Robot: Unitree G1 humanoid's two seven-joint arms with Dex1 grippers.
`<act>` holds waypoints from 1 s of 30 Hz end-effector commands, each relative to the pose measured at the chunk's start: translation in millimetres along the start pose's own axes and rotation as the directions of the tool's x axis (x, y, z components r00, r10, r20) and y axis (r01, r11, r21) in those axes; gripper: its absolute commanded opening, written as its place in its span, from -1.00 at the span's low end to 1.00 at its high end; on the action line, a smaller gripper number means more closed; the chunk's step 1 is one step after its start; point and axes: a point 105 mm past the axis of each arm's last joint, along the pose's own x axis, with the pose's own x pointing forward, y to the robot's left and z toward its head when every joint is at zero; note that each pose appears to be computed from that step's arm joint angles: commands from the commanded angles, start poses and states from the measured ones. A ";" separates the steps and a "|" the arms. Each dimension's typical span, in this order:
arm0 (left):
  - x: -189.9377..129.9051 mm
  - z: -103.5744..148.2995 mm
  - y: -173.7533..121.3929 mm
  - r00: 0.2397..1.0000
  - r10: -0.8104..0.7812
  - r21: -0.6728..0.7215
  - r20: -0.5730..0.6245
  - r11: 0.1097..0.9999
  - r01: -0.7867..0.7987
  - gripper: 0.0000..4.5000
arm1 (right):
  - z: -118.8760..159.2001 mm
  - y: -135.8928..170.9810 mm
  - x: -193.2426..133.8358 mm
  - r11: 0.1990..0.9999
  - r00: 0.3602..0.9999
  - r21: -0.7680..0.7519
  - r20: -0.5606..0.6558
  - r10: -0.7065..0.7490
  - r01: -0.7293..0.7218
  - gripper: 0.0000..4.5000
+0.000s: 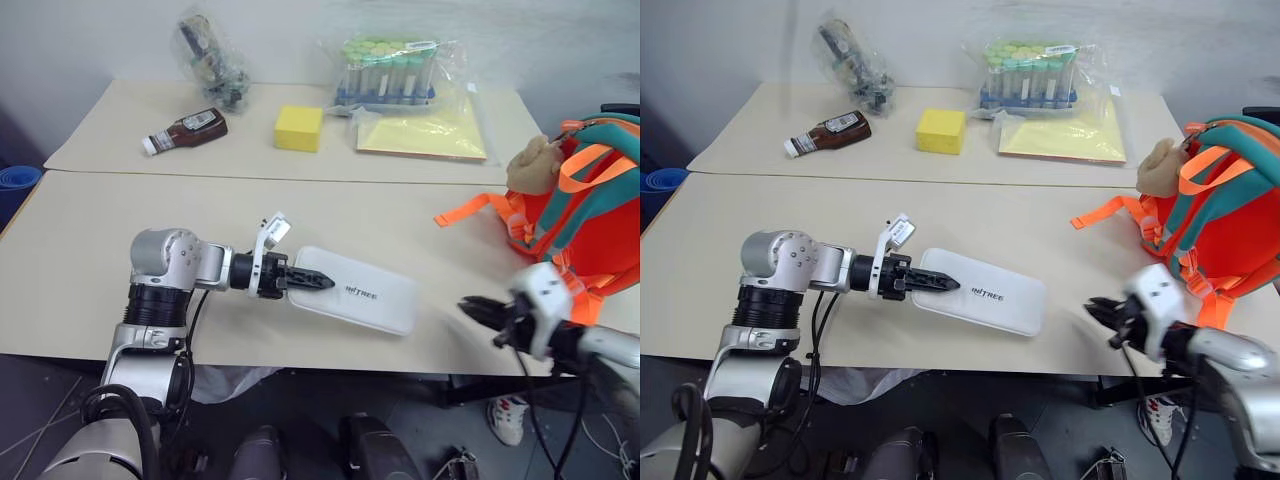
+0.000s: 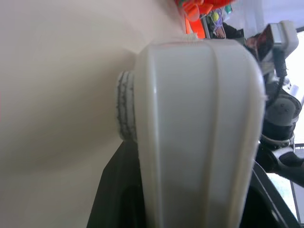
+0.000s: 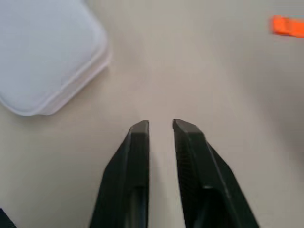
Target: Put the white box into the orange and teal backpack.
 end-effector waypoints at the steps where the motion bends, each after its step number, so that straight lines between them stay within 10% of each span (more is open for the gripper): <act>1: -15.7 16.5 -16.1 0.994 -0.048 0.066 0.103 0.997 0.042 -0.46 | 27.8 -31.7 -39.0 0.979 0.974 0.075 0.110 -0.199 0.192 -0.07; 9: -32.7 39.1 -43.3 0.958 -0.162 0.163 0.237 0.979 0.125 -0.46 | 41.2 -56.5 -32.8 0.930 0.929 0.225 0.166 -0.331 0.291 1.00; 22: -43.5 47.9 -86.8 0.918 -0.310 0.354 0.249 0.911 0.212 -0.46 | 78.6 -112.7 54.3 0.887 0.851 0.286 0.286 -0.440 0.363 1.00; 30: -47.9 55.7 -93.5 0.892 -0.311 0.464 0.328 0.875 0.134 -0.46 | 90.8 -114.3 67.6 0.916 0.850 0.243 0.355 -0.390 0.319 -0.04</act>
